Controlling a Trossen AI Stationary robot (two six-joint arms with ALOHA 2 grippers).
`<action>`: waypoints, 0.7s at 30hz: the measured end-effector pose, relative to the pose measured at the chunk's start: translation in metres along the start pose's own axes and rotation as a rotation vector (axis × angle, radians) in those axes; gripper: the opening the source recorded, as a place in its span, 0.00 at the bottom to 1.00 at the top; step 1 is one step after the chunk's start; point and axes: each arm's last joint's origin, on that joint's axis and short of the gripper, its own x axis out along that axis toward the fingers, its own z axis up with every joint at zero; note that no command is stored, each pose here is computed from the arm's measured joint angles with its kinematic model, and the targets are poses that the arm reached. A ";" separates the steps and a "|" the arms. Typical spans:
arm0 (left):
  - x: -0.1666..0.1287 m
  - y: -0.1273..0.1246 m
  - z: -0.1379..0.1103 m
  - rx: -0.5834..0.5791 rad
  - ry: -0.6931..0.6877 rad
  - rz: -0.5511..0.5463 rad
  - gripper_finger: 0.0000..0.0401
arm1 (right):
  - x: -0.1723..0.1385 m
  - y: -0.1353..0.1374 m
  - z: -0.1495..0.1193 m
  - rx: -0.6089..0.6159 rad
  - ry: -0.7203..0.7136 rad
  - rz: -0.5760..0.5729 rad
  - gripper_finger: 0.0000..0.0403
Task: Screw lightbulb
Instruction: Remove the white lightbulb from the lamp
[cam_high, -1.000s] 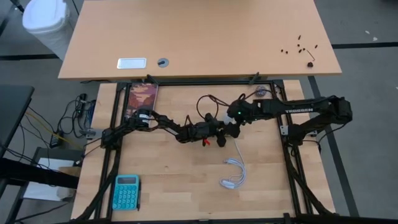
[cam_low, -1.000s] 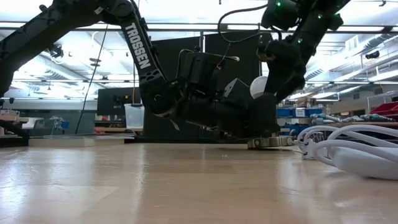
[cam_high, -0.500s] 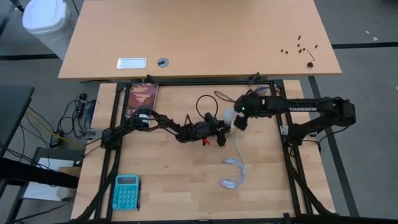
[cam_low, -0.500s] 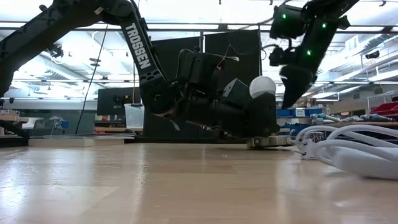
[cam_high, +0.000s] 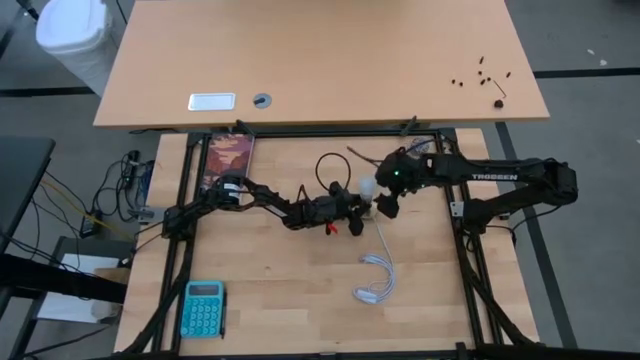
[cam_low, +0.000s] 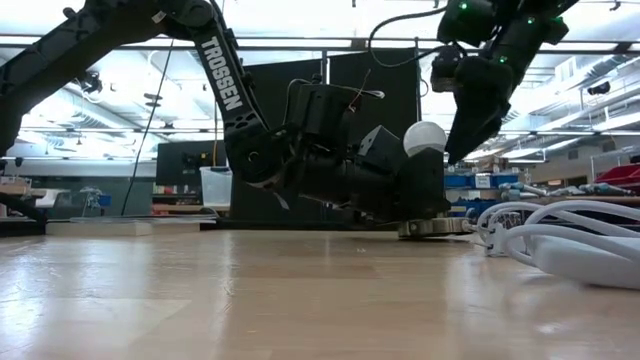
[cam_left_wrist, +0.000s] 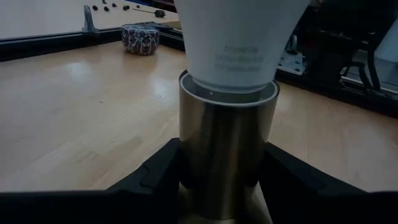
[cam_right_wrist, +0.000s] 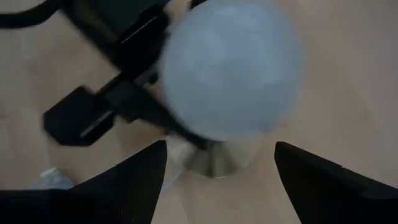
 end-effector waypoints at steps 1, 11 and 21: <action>0.000 0.000 0.000 0.000 0.000 0.001 0.46 | 0.002 0.001 0.000 -0.002 0.011 0.016 0.76; 0.000 0.000 0.000 -0.001 0.000 0.001 0.46 | 0.023 0.007 0.007 -0.006 -0.013 -0.020 0.76; 0.000 0.000 0.000 -0.001 -0.001 0.003 0.46 | 0.013 -0.029 -0.006 0.068 0.094 -0.407 0.76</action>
